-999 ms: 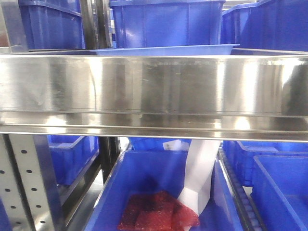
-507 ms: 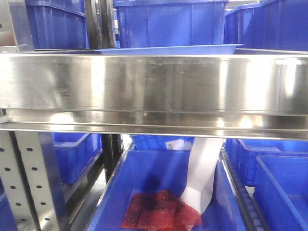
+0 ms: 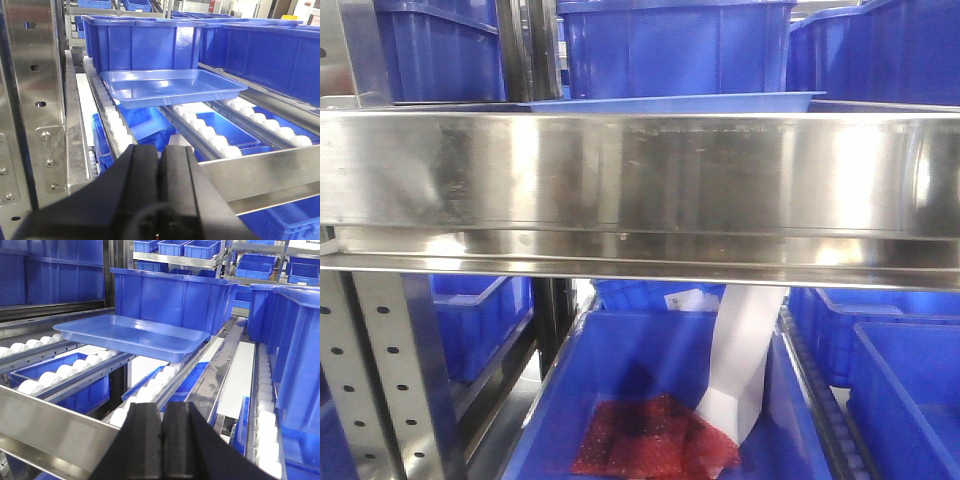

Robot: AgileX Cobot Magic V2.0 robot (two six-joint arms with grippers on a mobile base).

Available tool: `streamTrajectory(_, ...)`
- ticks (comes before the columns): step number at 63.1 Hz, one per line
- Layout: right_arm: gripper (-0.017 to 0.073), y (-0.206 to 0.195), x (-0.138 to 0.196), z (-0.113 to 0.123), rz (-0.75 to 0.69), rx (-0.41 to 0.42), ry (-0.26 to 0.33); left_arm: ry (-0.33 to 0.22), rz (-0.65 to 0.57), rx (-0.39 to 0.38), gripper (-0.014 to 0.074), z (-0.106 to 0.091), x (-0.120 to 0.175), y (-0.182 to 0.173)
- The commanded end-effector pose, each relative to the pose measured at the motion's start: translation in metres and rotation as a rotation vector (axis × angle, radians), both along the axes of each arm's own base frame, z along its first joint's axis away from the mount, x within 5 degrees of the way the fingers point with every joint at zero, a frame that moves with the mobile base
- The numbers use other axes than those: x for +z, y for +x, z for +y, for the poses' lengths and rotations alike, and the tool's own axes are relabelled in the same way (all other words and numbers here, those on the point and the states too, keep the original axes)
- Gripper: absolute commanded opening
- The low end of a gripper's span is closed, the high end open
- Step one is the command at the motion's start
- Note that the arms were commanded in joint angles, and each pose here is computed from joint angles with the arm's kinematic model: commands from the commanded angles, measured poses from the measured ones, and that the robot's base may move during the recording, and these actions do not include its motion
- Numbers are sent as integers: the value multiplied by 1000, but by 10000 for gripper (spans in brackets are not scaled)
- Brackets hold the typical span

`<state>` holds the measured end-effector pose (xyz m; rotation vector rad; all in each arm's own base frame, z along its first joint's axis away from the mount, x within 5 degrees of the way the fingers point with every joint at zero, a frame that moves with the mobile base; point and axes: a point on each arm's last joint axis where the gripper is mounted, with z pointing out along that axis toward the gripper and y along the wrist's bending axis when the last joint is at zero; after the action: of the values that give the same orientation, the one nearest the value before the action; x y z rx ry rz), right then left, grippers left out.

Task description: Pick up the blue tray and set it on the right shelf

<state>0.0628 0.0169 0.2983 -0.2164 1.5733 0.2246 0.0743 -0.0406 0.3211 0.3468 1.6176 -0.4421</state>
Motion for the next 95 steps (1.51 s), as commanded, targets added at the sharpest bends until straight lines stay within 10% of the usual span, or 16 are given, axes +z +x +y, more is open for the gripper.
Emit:
streamTrajectory(1,51,-2,18,1,-121,13,6,-47,-104,-10,-48,0,17,-1)
streamTrajectory(10,51,-2,18,1,-121,13,6,-118,-50,-17,-48,-1,14,-2)
streamTrajectory(14,51,-2,18,1,-121,13,6,-59,-59,7,-48,3,12,-5)
streamTrajectory(21,51,-2,18,1,-121,13,6,8,-72,91,-48,13,4,-11)
streamTrajectory(51,51,-2,18,1,-121,13,6,-59,-122,515,-48,41,-120,-18)
streamTrajectory(95,51,-2,17,1,-118,13,6,-52,-85,521,-48,42,-128,-17)
